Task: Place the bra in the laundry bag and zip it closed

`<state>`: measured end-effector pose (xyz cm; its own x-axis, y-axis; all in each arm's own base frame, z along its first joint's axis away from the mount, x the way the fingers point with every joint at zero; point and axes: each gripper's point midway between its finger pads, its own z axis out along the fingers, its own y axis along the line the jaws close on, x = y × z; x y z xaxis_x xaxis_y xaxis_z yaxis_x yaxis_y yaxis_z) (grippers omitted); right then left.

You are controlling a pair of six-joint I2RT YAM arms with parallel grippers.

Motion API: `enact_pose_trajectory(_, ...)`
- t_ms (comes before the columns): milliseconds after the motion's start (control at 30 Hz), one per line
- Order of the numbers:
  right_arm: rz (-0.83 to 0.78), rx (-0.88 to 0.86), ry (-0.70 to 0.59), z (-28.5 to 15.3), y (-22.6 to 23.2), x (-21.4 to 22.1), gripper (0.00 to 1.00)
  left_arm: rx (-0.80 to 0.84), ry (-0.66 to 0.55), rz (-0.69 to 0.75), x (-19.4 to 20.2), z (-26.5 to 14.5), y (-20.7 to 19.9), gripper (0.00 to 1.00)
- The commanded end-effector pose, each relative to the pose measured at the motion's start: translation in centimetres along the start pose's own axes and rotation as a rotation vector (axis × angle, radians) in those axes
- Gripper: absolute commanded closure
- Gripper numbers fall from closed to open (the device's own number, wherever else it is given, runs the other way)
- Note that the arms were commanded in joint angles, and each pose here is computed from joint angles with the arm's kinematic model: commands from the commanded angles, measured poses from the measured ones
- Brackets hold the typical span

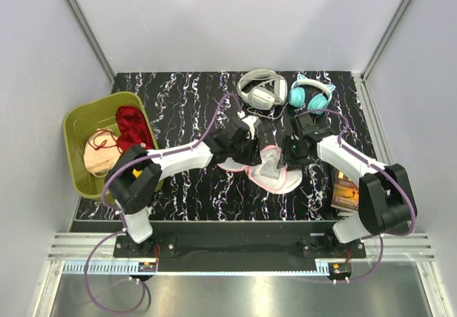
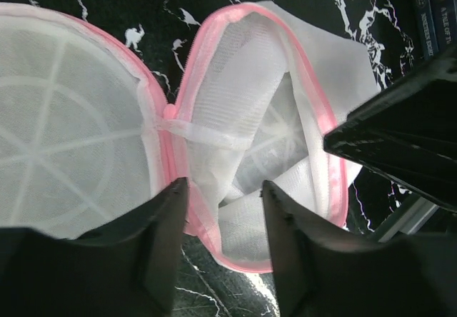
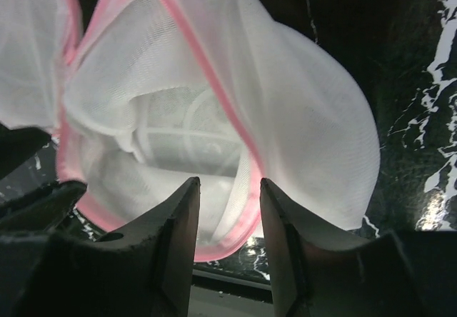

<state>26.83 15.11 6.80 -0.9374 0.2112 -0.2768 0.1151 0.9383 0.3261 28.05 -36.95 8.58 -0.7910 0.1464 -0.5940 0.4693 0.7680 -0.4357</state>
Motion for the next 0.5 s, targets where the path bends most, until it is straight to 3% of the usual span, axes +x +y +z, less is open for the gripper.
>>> enact_pose_trajectory(0, -0.043, 0.057, -0.03, 0.6, -1.2, -1.0, 0.53, 0.114, -0.041, 0.011, -2.0, -0.6, -4.3, 0.56)
enact_pose_trajectory(467, -0.031, 0.064, -0.002, 3.3, -2.0, -0.2, 0.64, 0.195, 0.011, -0.048, -0.9, 1.1, -7.0, 0.73)
